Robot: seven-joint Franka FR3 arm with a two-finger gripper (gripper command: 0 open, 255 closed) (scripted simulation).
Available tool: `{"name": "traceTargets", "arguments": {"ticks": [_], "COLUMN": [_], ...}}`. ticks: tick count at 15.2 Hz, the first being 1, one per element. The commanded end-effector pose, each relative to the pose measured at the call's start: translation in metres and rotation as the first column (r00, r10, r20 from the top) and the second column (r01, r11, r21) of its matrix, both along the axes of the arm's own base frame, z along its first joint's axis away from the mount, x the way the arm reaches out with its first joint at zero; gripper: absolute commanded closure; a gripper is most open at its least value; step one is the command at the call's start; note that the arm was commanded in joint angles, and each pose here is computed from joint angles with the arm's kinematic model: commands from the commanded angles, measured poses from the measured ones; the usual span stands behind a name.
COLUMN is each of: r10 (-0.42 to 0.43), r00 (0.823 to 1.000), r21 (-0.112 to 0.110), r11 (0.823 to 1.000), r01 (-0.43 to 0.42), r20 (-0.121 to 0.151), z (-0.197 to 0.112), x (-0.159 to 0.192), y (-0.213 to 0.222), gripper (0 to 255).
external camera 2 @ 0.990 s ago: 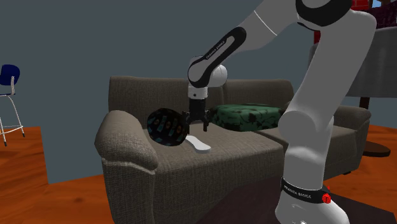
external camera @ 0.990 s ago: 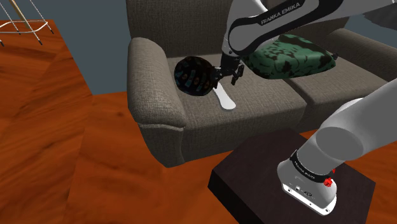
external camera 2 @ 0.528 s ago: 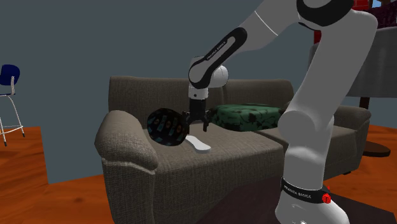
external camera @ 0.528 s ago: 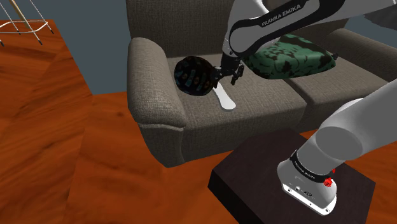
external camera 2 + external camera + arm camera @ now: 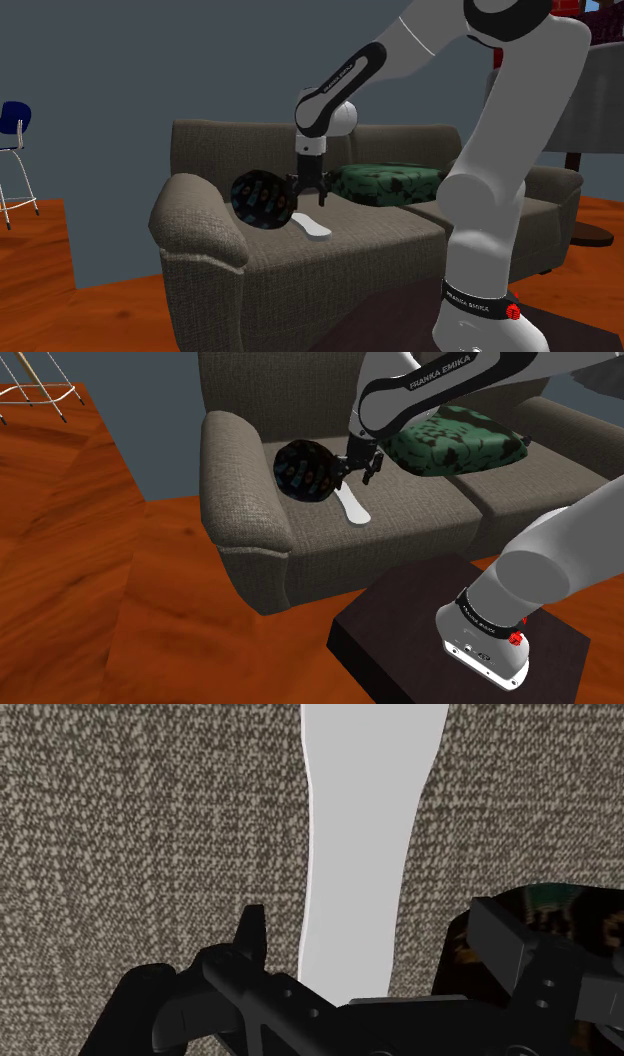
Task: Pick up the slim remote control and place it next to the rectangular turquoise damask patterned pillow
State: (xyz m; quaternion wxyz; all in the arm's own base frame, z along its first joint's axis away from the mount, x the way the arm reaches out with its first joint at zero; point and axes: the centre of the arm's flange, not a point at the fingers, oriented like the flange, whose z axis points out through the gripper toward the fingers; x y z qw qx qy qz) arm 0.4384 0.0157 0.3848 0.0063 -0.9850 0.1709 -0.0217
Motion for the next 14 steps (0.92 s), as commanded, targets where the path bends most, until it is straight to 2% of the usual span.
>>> {"name": "traceTargets", "arguments": {"ticks": [1,3,4,11,12,13,14], "r10": [-0.003,-0.003,-0.002,-0.002,-0.002,-0.002,-0.008], "r00": [0.999,0.999,0.999,0.999,0.999,0.999,0.999], "r21": [0.009,0.010,0.010,0.010,0.009,0.009,0.002], "r11": [1.000,1.000,1.000,1.000,1.000,1.000,1.000], "r01": [0.003,0.004,0.003,0.003,0.003,0.003,0.008], "r20": [-0.038,-0.038,-0.038,-0.038,-0.036,-0.036,-0.038], "z": [-0.042,-0.049,-0.051,-0.014,-0.019,-0.019,-0.015], "x": [0.005,0.017,0.006,0.006,0.007,0.007,-0.004], "y": [-0.003,-0.001,0.002,0.002,0.001,0.001,0.009], "gripper": [255,255,255,255,255,0,0]}}
